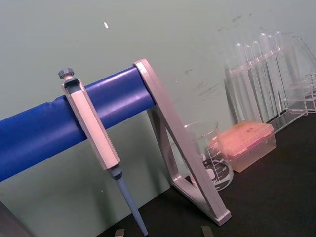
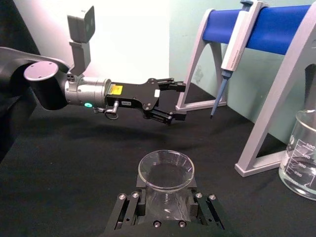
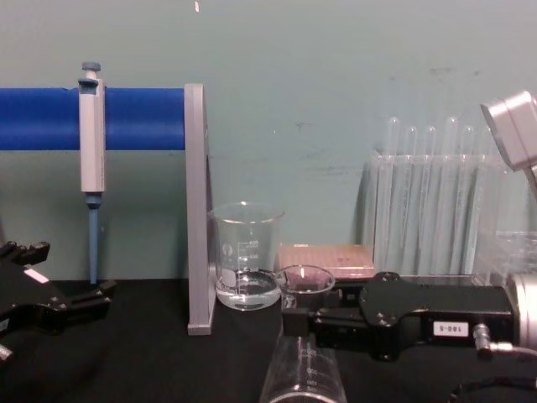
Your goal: Grasp the erlenmeyer flask with one hand, shake it three times, then place it back.
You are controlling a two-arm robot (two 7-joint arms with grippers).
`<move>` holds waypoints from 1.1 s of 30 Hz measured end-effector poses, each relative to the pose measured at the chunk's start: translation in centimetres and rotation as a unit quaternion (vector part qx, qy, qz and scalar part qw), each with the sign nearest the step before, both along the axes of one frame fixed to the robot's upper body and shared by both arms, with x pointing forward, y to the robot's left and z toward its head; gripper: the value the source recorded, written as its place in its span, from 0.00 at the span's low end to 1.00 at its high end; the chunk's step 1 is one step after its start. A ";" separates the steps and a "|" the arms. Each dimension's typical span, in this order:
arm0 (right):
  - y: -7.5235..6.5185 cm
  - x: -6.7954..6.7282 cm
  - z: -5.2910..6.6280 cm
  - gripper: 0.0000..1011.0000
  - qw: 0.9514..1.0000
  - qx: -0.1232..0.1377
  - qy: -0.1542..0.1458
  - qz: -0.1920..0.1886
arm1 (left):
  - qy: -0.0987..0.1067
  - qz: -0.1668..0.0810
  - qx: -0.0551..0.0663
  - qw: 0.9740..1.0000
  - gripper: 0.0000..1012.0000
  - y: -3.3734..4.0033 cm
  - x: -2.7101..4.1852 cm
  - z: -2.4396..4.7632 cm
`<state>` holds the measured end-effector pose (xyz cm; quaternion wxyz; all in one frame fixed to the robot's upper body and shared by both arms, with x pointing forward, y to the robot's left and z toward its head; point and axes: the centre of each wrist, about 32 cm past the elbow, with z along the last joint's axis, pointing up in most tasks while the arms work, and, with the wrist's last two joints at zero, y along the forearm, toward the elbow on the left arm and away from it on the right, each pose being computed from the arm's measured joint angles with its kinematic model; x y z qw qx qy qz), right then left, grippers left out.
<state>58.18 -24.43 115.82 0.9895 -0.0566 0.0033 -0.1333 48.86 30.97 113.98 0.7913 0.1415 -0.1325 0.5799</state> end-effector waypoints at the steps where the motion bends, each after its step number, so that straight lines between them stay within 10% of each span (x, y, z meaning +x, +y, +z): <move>1: 0.0 -0.1 -0.1 0.44 1.000 0.002 -0.001 -0.003 | 0.000 0.000 0.000 1.000 0.99 0.00 0.00 0.00; 18: 1.0 -2.6 4.4 0.44 0.995 0.029 -0.057 -0.082 | 0.000 0.000 0.000 1.000 0.99 0.00 0.00 0.00; 33: 1.0 -8.1 7.3 0.44 0.971 0.063 -0.091 -0.210 | 0.000 0.000 0.000 1.000 0.99 0.00 0.00 0.00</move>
